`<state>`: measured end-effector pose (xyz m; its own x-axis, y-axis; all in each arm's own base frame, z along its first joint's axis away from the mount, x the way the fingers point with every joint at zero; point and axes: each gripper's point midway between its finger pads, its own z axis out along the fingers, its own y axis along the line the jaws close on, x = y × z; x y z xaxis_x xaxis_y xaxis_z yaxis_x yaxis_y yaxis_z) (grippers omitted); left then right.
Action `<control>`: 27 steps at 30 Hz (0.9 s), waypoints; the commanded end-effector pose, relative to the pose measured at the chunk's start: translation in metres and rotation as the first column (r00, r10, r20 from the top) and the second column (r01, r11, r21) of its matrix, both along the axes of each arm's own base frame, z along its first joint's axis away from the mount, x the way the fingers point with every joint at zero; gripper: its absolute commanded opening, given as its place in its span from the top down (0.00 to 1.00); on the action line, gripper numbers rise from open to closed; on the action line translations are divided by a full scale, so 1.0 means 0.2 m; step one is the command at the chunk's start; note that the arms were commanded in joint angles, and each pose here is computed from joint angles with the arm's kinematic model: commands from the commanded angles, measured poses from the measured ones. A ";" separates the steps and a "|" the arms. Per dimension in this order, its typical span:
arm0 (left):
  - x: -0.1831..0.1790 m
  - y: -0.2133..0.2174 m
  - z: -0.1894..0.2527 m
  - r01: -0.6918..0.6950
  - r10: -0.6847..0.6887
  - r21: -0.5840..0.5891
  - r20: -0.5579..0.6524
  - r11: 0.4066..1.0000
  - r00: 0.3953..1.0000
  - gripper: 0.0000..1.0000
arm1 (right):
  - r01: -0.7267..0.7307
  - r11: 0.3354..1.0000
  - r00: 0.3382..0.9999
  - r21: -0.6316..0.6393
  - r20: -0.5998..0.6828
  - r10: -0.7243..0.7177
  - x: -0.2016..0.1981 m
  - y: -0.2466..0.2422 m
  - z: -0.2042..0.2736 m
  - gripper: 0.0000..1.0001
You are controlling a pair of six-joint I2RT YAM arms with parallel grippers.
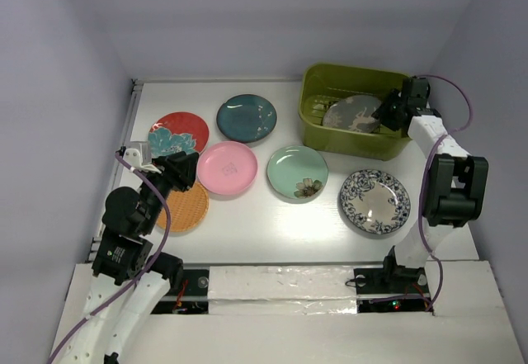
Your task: Place the plates into the plastic bin on the countertop
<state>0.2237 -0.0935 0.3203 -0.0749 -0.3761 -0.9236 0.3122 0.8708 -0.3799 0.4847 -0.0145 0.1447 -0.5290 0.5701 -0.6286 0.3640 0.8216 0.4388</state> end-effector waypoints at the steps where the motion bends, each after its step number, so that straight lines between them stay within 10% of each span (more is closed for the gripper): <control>1: 0.01 -0.01 0.03 -0.001 0.001 -0.010 0.021 1.000 1.000 0.63 | 0.053 0.996 0.993 -0.072 0.108 -0.045 0.06 -0.08 0.14 0.49; 6: 0.01 0.00 0.03 -0.001 0.001 -0.011 0.024 1.000 1.000 0.63 | 0.114 0.987 0.988 -0.116 0.120 -0.100 0.04 -0.14 0.19 0.28; 14: 0.01 0.00 0.04 -0.001 0.001 -0.011 0.028 1.000 1.000 0.63 | 0.075 0.994 0.927 -0.079 0.373 -0.040 -0.06 -0.04 0.71 0.23; 18: 0.00 0.00 0.04 0.001 -0.001 -0.013 0.029 1.000 1.000 0.63 | -0.125 0.992 0.880 -0.031 0.459 0.126 -0.21 0.36 0.84 0.90; 23: 0.03 0.04 0.04 -0.051 0.051 -0.019 0.021 0.999 0.998 0.71 | -0.424 0.905 0.826 0.034 0.424 0.371 -0.44 1.10 0.64 1.00; 27: 0.04 0.09 0.03 -0.119 0.119 -0.028 0.004 0.993 0.993 1.00 | -0.647 0.752 0.730 0.125 0.386 0.564 -0.75 1.77 0.48 1.00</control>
<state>0.2276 -0.0841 0.3191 -0.0610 -0.3913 -0.9182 0.2561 0.8830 -0.3933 0.3681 0.2728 0.2501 -0.5478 0.3657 -0.7524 -0.2968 0.7559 0.5835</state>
